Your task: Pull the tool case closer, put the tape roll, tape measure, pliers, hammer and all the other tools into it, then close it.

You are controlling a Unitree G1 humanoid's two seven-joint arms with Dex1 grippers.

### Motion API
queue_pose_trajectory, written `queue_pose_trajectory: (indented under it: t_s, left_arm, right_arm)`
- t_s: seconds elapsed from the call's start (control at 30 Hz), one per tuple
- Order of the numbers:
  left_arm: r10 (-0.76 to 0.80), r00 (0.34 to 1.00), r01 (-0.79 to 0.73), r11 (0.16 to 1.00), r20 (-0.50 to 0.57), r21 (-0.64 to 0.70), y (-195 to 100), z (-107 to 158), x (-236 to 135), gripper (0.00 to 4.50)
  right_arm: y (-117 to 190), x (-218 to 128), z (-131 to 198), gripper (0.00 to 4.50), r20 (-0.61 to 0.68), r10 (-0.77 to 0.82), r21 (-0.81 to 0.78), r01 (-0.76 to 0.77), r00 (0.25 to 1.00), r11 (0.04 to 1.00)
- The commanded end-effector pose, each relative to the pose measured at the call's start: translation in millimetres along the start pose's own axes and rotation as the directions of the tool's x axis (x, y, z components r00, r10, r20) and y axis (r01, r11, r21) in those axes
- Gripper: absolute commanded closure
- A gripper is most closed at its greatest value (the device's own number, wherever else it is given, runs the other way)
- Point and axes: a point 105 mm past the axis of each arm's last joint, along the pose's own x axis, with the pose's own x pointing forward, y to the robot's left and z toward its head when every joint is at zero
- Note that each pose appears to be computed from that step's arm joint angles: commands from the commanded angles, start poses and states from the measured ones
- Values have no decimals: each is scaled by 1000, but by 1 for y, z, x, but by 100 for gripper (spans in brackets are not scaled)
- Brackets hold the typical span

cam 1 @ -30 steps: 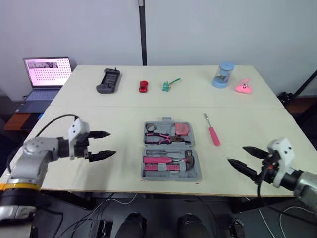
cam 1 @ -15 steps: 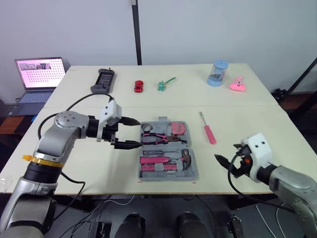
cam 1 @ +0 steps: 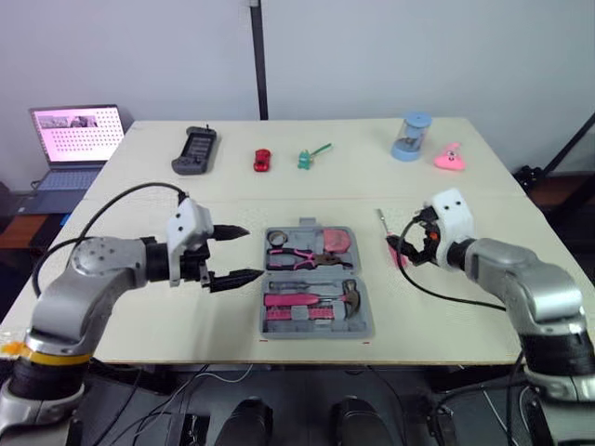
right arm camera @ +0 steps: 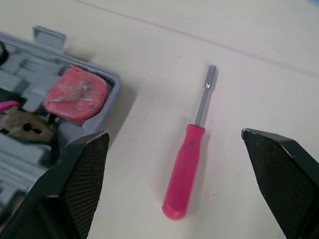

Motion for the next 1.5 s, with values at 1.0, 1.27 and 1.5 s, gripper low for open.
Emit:
queue_pose_trajectory:
  t_s: [1.0,1.27,1.5]
  left_arm:
    - [65,998,-64,998,12,-24,-26,7,-5,0]
    - [-77,997,77,997,16,8,-22,7,18,0]
    - [-150,988,149,988,28,34,-24,4,34,0]
  right_arm:
    - [-9,72,-22,407,-170,43,221,-4,985,975]
    - [17,25,-50,407,-201,97,280,-37,975,959]
    - [35,-10,-95,407,-284,51,296,37,957,955]
